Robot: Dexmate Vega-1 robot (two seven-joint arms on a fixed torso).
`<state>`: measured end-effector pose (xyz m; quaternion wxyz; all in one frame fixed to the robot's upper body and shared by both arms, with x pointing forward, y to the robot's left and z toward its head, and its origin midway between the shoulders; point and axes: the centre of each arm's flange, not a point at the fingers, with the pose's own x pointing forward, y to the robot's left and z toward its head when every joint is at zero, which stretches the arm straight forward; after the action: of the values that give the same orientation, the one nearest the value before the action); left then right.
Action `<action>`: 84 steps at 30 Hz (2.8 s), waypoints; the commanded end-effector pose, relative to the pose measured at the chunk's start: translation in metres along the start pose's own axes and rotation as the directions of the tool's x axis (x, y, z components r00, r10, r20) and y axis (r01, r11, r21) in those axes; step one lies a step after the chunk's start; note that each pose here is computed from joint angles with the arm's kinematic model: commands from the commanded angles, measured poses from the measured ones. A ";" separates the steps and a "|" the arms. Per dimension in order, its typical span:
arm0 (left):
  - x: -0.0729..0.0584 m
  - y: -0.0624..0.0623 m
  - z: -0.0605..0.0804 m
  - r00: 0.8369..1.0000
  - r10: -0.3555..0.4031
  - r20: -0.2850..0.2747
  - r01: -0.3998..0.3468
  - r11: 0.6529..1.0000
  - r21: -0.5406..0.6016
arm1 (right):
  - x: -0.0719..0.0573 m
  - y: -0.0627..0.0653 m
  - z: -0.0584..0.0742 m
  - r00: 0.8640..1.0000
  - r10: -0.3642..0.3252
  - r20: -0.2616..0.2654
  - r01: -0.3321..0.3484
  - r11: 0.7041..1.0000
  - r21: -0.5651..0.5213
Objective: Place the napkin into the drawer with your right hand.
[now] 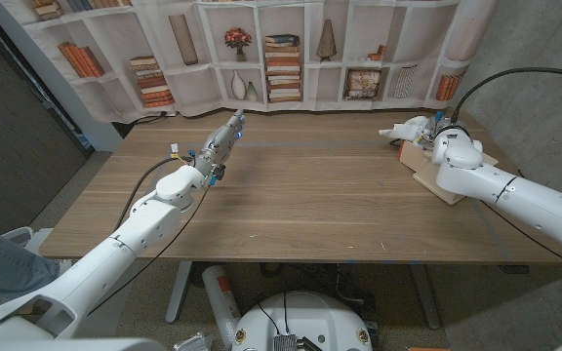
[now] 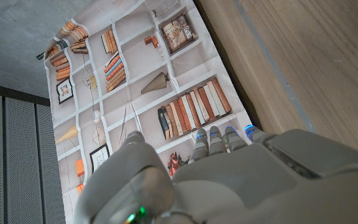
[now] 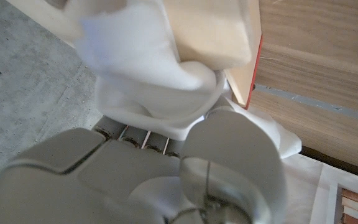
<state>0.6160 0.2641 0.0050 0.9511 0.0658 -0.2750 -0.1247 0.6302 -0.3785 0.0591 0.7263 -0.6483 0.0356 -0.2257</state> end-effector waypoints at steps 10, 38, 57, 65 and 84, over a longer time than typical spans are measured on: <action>0.000 0.000 -0.002 1.000 -0.005 0.000 0.005 1.000 -0.001 | -0.007 -0.007 -0.001 1.000 -0.002 0.015 0.002 1.000 0.025; 0.006 -0.003 0.001 1.000 -0.019 -0.007 0.019 1.000 0.007 | -0.018 -0.017 -0.011 0.997 -0.077 0.027 0.074 0.993 0.091; 0.010 -0.002 -0.002 1.000 -0.023 -0.010 0.023 1.000 0.000 | -0.026 -0.025 -0.009 0.994 -0.104 0.038 0.099 0.989 0.106; 0.011 -0.001 -0.003 1.000 -0.022 -0.008 0.022 1.000 -0.002 | -0.031 -0.031 -0.006 0.990 -0.121 0.070 0.111 0.984 0.138; 0.010 -0.003 -0.005 1.000 -0.022 -0.009 0.022 1.000 -0.006 | -0.044 -0.041 -0.005 0.973 -0.203 0.107 0.179 0.964 0.196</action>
<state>0.6265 0.2596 0.0062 0.9513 0.0687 -0.2685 -0.1350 0.5861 -0.3705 0.0838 0.7566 -0.6020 -0.0672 -0.2461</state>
